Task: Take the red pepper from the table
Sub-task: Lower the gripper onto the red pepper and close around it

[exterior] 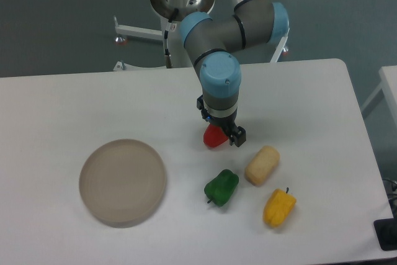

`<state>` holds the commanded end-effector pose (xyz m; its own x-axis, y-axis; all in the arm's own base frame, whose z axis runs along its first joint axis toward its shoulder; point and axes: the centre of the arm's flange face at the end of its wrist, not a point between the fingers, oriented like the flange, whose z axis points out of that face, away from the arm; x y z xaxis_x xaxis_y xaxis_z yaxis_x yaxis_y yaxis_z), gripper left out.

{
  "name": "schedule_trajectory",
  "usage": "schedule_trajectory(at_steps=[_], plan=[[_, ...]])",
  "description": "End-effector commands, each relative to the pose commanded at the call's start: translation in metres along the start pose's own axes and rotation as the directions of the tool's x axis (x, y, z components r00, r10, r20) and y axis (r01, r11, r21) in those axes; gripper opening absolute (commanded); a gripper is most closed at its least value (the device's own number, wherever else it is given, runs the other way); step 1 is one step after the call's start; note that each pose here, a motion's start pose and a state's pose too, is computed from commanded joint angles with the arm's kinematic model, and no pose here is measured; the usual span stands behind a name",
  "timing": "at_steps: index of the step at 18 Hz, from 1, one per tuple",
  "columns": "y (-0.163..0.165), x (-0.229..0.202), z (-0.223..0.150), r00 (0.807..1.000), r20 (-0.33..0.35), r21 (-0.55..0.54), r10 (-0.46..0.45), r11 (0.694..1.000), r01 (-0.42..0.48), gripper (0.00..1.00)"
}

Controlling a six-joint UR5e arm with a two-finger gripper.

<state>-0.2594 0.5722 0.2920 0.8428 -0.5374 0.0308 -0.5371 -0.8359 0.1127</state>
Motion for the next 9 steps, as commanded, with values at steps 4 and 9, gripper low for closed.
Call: schedule_trajectory(at_steps=[4,9], plan=[[-0.002,0.005,0.017,0.998,-0.012,0.008,-0.056,0.998,0.056,1.00],[0.000,0.009,0.028,0.998,-0.011,0.009,-0.058,0.998,0.058,1.00]])
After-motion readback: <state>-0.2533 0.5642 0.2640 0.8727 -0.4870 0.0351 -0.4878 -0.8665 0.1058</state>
